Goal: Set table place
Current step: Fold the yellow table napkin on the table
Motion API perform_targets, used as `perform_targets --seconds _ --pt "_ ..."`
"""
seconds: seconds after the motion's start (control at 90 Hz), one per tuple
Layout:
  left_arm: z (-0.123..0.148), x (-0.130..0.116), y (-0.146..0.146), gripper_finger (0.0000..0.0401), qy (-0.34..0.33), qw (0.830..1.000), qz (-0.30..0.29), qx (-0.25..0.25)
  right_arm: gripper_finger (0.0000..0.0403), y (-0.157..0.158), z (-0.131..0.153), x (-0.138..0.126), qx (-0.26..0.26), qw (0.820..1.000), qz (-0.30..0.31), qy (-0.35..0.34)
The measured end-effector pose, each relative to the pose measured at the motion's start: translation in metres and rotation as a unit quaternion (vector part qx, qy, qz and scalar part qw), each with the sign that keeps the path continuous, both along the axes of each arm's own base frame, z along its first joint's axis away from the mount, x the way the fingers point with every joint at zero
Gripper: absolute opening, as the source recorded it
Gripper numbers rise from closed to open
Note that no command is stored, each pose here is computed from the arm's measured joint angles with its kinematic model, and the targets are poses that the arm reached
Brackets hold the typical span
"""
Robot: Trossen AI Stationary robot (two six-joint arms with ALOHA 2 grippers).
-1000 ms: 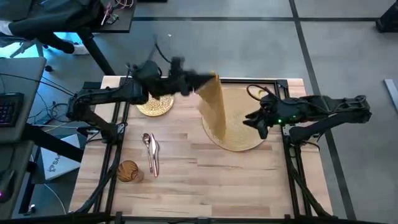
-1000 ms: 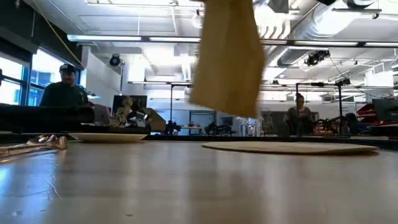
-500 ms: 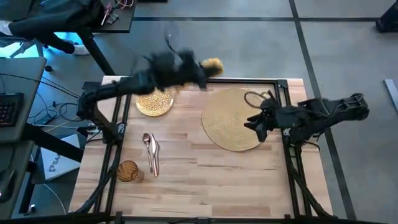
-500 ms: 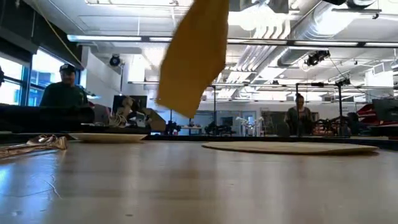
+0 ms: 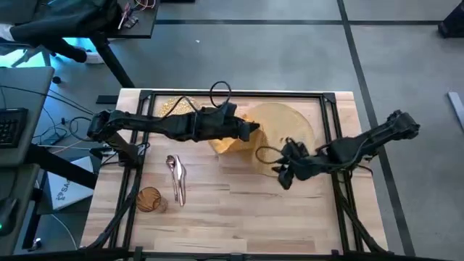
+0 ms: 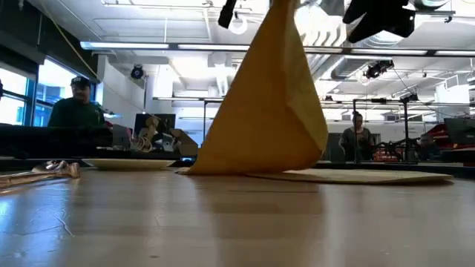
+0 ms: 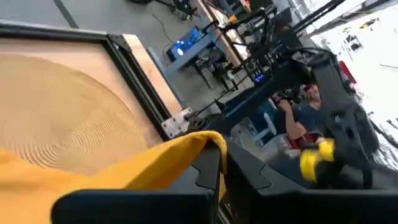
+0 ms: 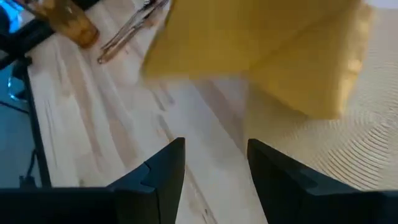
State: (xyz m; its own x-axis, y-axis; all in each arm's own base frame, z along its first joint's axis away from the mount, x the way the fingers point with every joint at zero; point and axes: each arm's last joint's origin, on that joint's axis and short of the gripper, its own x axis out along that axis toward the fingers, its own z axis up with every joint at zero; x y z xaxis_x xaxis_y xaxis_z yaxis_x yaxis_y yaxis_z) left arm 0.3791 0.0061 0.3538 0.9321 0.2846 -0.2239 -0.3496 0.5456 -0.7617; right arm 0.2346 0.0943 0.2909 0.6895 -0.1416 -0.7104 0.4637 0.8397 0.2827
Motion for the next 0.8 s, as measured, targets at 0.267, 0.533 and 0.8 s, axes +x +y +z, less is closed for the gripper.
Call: perform_targets --seconds 0.267,0.533,0.8 --pt "0.000 0.000 0.009 0.0000 0.001 1.000 0.015 0.001 0.0258 0.012 -0.022 0.033 -0.077 0.995 -0.038 -0.040" --pt "0.000 -0.001 0.014 0.0000 -0.003 0.999 0.043 -0.005 0.0279 0.012 -0.035 0.059 -0.135 0.978 -0.124 -0.105" --pt "0.000 0.000 0.007 0.0000 -0.009 1.000 0.011 -0.015 0.0279 -0.004 -0.028 0.073 -0.168 0.954 -0.192 -0.157"
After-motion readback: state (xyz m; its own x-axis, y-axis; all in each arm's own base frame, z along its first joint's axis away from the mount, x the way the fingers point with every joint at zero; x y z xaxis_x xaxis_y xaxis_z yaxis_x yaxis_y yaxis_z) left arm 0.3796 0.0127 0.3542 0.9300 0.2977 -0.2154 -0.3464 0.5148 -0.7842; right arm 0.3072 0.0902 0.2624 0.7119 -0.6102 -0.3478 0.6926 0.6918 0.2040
